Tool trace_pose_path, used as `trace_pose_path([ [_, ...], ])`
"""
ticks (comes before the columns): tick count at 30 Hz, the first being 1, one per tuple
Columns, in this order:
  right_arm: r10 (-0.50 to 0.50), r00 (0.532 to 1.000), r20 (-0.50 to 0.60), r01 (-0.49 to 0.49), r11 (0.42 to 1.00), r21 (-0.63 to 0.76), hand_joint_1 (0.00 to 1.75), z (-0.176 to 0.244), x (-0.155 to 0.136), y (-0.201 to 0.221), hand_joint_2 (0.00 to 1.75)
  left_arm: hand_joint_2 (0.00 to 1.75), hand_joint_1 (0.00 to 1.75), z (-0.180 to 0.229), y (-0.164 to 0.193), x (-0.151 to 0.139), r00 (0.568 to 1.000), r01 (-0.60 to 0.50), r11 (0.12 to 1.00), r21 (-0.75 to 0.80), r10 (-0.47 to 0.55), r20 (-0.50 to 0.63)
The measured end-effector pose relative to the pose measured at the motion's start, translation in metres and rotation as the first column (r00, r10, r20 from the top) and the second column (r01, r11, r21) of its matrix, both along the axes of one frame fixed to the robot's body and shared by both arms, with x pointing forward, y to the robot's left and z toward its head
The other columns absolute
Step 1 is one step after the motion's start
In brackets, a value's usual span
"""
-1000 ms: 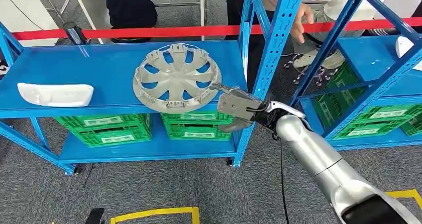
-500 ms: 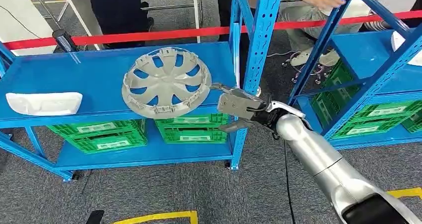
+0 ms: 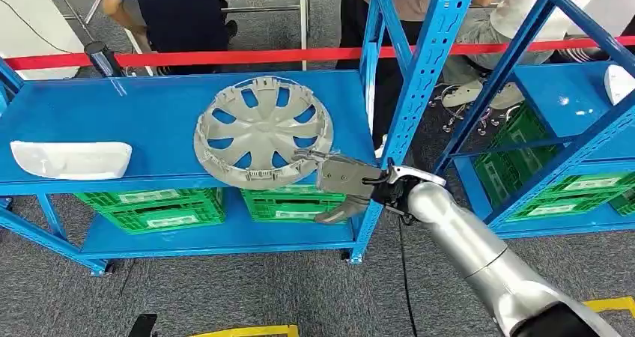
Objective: Take the parts from the cabinet and place them on the table.
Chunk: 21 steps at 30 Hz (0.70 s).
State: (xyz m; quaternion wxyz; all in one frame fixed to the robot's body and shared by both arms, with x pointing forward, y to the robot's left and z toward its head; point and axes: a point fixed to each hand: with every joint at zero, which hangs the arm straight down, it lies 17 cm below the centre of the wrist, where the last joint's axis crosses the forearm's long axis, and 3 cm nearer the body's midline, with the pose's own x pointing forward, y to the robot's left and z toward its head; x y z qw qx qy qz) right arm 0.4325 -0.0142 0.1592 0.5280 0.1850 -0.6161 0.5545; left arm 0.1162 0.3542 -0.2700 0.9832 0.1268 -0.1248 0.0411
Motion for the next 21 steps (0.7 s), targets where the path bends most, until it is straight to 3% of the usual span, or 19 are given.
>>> trace_pose_path([
  [8, 0.086, 0.996, 0.014, -0.087, 0.995, 0.056, 0.00, 0.022, -0.026, 0.026, 1.75, 0.00, 0.00, 0.000, 0.002, -0.001, 1.000, -0.008, 1.000, 0.002, 0.008, 0.001],
  [21, 0.142, 0.990, 0.011, -0.142, 0.985, 0.096, 0.00, 0.032, -0.047, 0.041, 1.75, 0.00, 0.00, 0.000, 0.007, -0.005, 1.000, -0.009, 1.000, 0.008, 0.009, -0.003],
])
